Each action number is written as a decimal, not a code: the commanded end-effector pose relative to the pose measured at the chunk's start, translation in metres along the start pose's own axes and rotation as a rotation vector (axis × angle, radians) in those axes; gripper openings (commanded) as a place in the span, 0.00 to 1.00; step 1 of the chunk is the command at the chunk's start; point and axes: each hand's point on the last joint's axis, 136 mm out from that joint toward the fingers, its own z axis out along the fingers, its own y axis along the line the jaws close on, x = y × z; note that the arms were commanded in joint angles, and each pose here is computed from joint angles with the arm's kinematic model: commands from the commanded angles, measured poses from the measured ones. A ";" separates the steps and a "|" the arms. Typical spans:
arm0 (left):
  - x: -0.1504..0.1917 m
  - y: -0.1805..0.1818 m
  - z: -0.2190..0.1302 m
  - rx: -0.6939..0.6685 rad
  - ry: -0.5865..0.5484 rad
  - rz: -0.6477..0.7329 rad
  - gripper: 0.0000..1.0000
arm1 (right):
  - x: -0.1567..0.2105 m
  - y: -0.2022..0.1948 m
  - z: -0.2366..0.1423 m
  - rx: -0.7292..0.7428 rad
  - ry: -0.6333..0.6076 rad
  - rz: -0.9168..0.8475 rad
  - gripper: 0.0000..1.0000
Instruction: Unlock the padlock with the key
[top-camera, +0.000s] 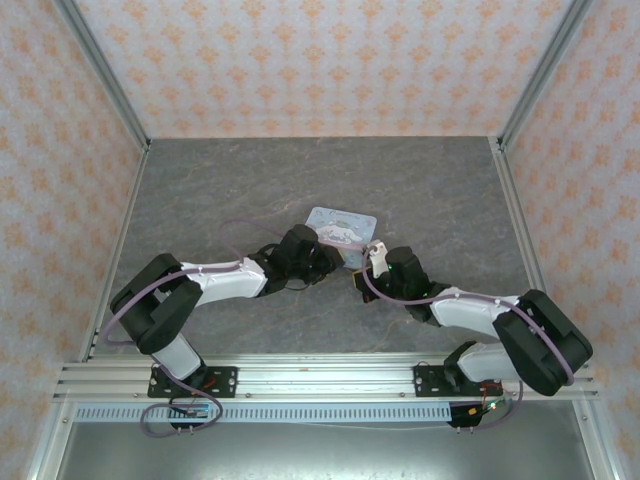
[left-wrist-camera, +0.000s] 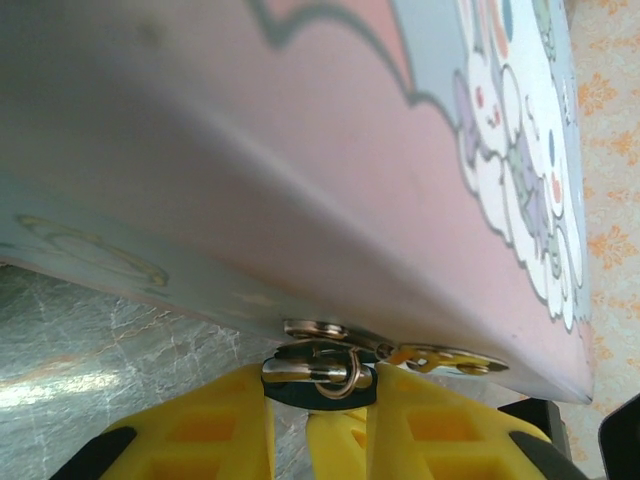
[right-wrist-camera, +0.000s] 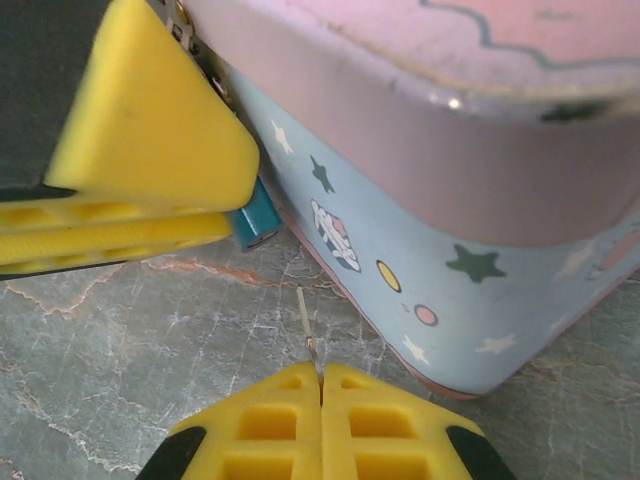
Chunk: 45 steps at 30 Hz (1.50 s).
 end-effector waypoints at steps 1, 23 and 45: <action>-0.007 -0.021 -0.011 0.057 -0.020 0.007 0.25 | -0.021 0.013 -0.002 -0.048 -0.051 -0.046 0.00; -0.007 -0.019 -0.009 0.055 -0.016 0.001 0.26 | -0.036 0.019 -0.003 -0.078 -0.100 -0.034 0.00; 0.000 -0.030 -0.008 0.106 0.023 -0.019 0.26 | -0.044 0.018 0.003 -0.079 -0.150 -0.021 0.00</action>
